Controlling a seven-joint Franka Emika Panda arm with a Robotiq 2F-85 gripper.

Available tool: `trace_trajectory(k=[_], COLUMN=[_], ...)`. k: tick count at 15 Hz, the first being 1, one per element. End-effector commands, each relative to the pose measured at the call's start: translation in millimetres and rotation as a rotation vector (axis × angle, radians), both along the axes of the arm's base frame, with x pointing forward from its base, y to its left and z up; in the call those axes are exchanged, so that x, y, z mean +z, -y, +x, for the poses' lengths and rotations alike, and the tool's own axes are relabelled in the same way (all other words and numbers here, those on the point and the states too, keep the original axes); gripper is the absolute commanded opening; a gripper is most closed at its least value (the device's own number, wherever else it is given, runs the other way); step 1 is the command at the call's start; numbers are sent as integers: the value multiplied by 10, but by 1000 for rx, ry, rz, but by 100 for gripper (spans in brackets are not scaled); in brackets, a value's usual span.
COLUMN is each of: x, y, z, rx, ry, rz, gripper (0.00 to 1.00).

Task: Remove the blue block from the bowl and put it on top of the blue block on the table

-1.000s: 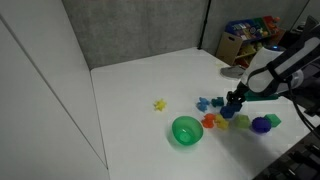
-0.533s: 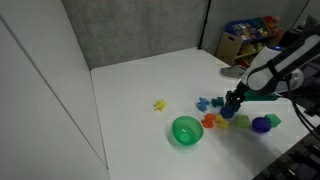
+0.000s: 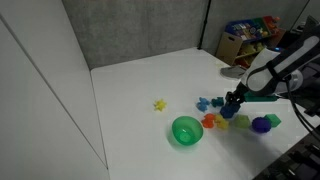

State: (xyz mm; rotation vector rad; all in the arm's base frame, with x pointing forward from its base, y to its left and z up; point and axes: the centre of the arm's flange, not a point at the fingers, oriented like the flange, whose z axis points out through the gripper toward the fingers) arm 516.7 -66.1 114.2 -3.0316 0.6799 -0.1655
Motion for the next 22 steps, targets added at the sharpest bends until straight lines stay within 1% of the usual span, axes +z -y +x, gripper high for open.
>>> trace_trajectory(k=[1,4,5,6,8,9,13,18,22], x=[-22,-42,-45,-46,-14,20,209,525,812], y=[44,40,37,35,24,8,-145,-510,-739], z=[3,6,2,-1,-8,-10,5,58,-25], rx=[12,16,16,17,20,24,54,131,191], ry=[24,24,29,32,44,51,73,95,107], rz=[-3,-7,-10,-9,-13,-15,-23,-38,-54], gripper=[31,31,81,82,95,100,100,100,100])
